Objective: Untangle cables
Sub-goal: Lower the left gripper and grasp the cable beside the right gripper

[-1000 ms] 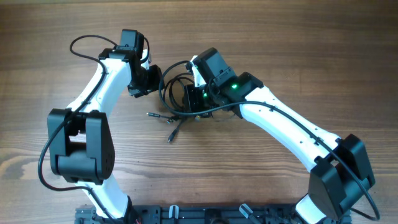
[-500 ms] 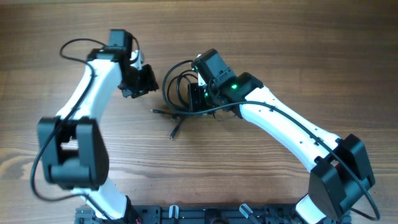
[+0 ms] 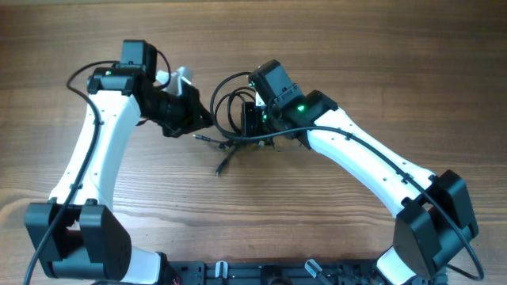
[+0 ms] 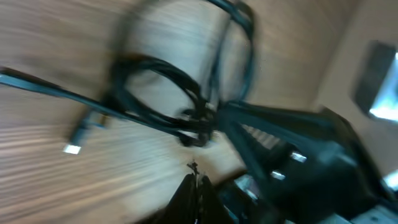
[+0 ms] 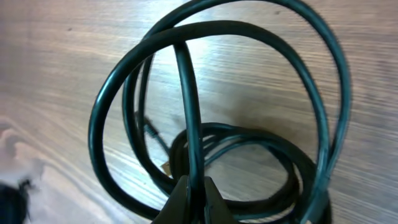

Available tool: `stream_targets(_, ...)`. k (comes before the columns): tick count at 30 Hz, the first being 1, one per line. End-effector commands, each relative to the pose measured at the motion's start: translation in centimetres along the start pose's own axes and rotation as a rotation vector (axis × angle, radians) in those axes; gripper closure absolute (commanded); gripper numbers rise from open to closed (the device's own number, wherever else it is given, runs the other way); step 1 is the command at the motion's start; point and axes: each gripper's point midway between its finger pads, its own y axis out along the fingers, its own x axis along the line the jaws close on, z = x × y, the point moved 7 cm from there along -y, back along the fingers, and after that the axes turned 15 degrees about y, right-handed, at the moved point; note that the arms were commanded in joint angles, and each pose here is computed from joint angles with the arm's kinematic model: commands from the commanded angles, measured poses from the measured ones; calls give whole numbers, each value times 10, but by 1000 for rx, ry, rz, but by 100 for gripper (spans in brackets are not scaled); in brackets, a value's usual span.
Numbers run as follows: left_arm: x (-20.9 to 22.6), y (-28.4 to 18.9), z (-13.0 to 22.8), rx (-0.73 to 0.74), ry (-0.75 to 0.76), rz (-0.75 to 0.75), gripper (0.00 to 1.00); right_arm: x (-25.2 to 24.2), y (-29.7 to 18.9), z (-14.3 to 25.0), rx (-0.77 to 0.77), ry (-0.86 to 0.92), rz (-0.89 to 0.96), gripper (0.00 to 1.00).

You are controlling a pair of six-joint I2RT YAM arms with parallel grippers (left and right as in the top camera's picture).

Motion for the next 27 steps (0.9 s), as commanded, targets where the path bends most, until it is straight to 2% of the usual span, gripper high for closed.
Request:
stream_targets(1,-19,8,4,37,0,119,96,14,-8,1,41,-3,-90,96)
stream_targets(4,-21,12,1,24,26,98,96,14,-8,0,43,-6,-93,96)
stream_targets(7,-9,16,-2,3,-33,-48,95,14,-8,1,47,-8,-96,96)
stream_targets(10,-3,19,-3,-3,-59,-136,88,14,-8,1,58,-7,-107,96)
stream_targets(14,-1,27,-4,4,-39,-174,85,17,-9,2,70,-11,-127,96)
stream_targets(19,4,41,-7,1,-13,-204,66,21,-9,4,92,-37,-162,96)
stream_targets(27,27,63,-1,1,-18,-227,62,20,-10,3,93,-56,-167,96)
